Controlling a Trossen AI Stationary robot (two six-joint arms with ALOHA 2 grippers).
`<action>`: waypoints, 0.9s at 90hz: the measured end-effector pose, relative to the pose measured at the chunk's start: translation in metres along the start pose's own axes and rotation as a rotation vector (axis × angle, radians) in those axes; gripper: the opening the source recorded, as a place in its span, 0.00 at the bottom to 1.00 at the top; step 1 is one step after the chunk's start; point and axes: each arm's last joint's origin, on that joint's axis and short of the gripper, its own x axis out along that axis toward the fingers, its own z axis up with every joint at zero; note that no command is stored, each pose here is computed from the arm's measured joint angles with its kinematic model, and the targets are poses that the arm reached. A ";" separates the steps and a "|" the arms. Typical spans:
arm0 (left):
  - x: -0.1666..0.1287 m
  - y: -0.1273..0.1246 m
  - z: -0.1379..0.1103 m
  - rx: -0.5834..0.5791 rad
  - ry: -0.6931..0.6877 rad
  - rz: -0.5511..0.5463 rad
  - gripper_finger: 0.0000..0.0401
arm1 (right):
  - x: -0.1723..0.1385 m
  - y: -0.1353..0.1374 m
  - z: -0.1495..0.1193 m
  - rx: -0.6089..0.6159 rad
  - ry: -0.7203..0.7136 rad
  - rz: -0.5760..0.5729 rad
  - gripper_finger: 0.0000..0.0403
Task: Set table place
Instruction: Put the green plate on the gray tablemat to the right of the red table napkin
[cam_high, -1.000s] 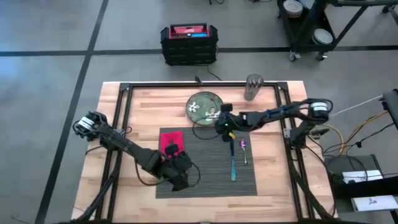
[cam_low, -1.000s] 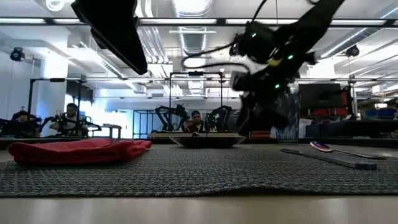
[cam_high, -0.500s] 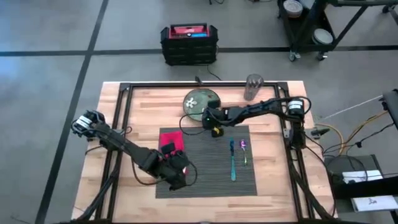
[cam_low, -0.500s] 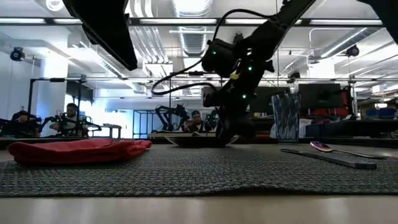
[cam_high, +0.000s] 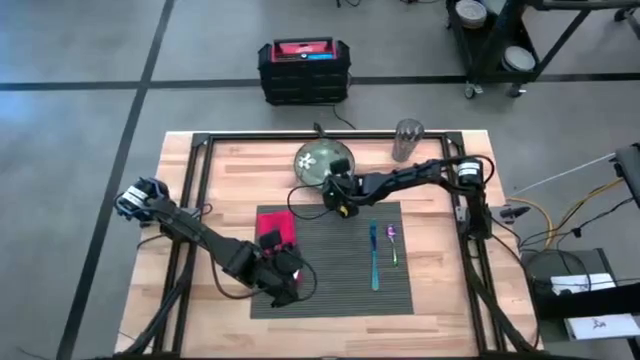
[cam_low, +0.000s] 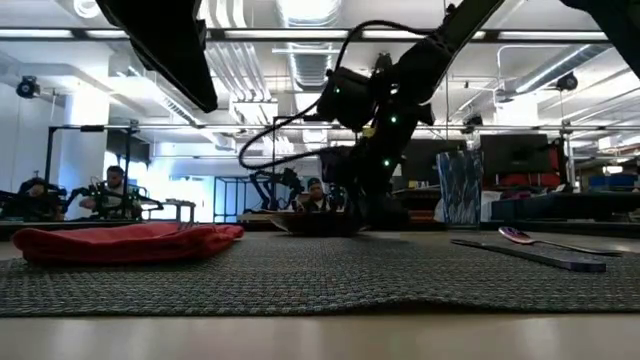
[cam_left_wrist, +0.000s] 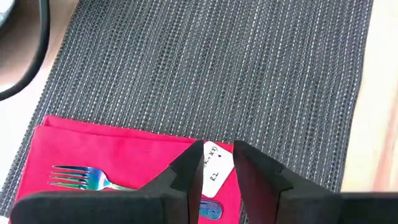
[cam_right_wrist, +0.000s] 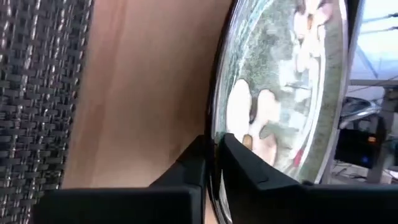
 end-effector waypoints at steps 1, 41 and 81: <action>0.000 0.000 0.000 0.000 0.000 0.000 0.19 | -0.001 0.000 0.000 0.002 -0.002 -0.002 0.02; -0.012 -0.007 -0.018 -0.009 0.043 0.023 0.19 | -0.094 -0.023 -0.009 0.184 -0.010 0.075 0.00; -0.024 -0.011 -0.039 -0.005 0.081 0.088 0.19 | -0.191 0.054 0.024 0.229 -0.168 0.156 0.00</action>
